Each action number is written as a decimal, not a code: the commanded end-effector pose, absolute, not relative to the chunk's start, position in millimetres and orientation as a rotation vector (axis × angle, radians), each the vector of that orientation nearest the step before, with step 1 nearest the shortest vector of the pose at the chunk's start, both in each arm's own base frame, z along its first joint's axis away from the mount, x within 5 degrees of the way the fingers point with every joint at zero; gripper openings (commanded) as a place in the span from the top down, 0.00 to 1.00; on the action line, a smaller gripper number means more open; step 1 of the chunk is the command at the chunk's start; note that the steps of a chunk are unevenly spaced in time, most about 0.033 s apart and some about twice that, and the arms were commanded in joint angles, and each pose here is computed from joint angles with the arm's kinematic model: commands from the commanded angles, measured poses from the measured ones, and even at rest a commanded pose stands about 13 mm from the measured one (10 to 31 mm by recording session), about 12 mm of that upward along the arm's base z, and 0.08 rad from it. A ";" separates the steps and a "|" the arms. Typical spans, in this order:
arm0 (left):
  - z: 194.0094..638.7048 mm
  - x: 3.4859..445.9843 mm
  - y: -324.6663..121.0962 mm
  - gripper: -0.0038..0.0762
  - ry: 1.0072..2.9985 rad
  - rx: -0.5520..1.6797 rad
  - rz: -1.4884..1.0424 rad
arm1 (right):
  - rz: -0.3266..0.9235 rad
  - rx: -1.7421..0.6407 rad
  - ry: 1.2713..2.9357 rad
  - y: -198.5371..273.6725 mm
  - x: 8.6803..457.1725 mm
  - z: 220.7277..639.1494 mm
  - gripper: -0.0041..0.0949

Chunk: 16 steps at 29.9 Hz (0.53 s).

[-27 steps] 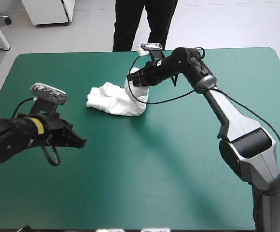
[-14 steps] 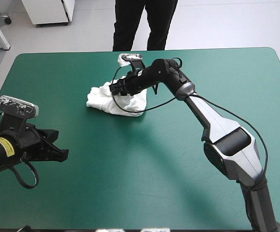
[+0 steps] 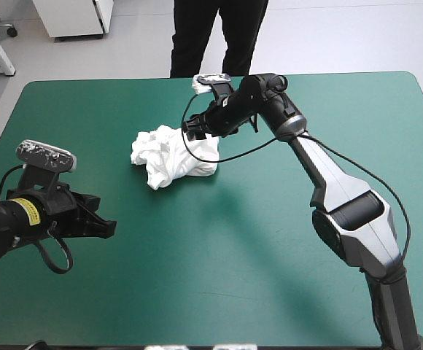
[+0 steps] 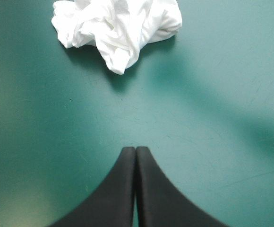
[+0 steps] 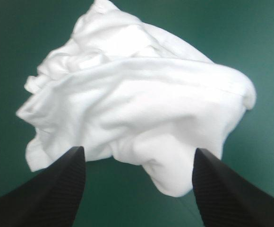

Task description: Fold the cloth

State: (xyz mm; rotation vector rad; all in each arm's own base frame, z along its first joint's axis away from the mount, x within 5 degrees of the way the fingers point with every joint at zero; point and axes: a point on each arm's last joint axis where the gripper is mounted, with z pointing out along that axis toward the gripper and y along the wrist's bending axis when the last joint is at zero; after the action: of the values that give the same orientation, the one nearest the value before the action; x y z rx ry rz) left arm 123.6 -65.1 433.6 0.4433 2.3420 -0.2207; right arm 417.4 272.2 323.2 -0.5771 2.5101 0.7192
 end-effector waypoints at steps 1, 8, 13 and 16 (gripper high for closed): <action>439.6 119.6 -64.2 0.96 2.336 0.433 -0.241 | 0.726 -0.537 2.453 254.1 415.7 353.8 0.35; 439.7 119.7 -64.2 0.96 2.334 0.433 -0.242 | 0.686 -0.519 2.570 253.1 432.6 312.9 0.35; 439.7 119.7 -64.2 0.96 2.334 0.433 -0.242 | 0.732 -0.484 2.572 260.6 442.7 292.3 0.35; 439.7 119.7 -64.2 0.96 2.334 0.433 -0.242 | 0.774 -0.461 2.565 265.0 447.1 283.5 0.35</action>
State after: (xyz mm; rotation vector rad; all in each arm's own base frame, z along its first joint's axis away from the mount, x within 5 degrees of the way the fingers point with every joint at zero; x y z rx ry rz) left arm 123.5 -65.3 433.5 0.4437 2.3426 -0.2245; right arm 449.1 265.8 240.8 -0.4983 2.7116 0.6729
